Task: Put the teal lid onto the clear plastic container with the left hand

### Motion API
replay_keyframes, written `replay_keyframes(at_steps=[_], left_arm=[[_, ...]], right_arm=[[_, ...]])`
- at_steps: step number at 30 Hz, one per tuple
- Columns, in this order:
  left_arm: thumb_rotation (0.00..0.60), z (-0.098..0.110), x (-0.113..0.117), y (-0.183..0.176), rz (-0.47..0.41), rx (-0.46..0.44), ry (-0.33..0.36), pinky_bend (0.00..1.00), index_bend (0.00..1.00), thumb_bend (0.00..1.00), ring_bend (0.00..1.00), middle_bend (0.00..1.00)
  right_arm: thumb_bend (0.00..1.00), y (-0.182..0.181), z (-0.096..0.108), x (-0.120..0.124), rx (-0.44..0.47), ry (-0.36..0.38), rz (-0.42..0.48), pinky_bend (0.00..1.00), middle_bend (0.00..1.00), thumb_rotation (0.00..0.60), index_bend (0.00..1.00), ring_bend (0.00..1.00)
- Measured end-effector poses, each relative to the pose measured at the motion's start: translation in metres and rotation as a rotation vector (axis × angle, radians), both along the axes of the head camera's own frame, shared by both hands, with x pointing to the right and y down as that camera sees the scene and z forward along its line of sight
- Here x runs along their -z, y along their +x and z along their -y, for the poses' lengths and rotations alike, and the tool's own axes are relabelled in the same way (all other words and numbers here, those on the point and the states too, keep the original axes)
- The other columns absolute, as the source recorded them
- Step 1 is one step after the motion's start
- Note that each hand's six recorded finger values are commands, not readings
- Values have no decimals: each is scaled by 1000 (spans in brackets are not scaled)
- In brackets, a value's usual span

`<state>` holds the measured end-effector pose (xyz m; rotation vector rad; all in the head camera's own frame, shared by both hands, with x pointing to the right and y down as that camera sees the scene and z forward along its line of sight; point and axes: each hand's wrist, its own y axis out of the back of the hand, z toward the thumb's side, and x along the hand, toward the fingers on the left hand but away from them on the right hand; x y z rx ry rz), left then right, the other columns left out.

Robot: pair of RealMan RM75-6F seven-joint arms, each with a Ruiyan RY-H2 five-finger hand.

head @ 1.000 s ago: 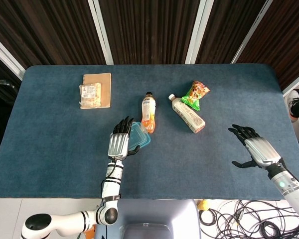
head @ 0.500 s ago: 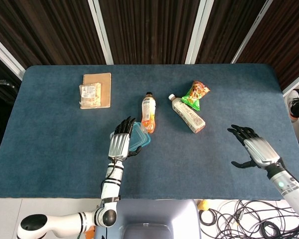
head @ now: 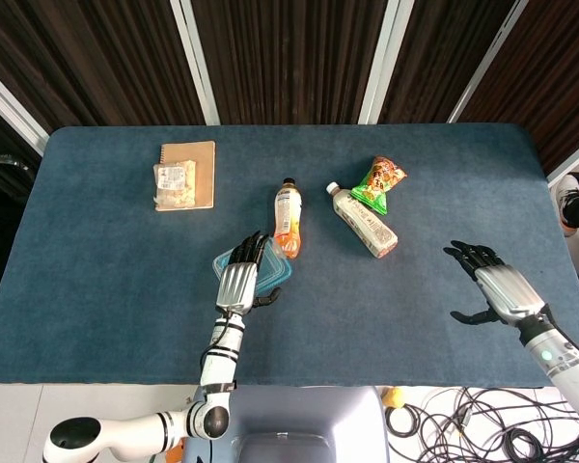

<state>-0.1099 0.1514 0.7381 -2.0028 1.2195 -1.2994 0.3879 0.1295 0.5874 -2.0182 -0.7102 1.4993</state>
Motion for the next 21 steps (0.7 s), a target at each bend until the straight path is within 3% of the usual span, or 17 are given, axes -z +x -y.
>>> replay_keyframes(at_steps=[14, 21], left_arm=[[549, 9, -11, -14, 34, 61, 9, 121, 0, 219, 0, 0], [548, 8, -10, -11, 1, 62, -2, 120, 0, 218, 0, 0]], right_arm=[[129, 2, 1, 0, -5, -2, 3, 0, 0, 600, 0, 0], [129, 3, 1, 0, -7, 0, 0, 0, 0, 600, 0, 0]])
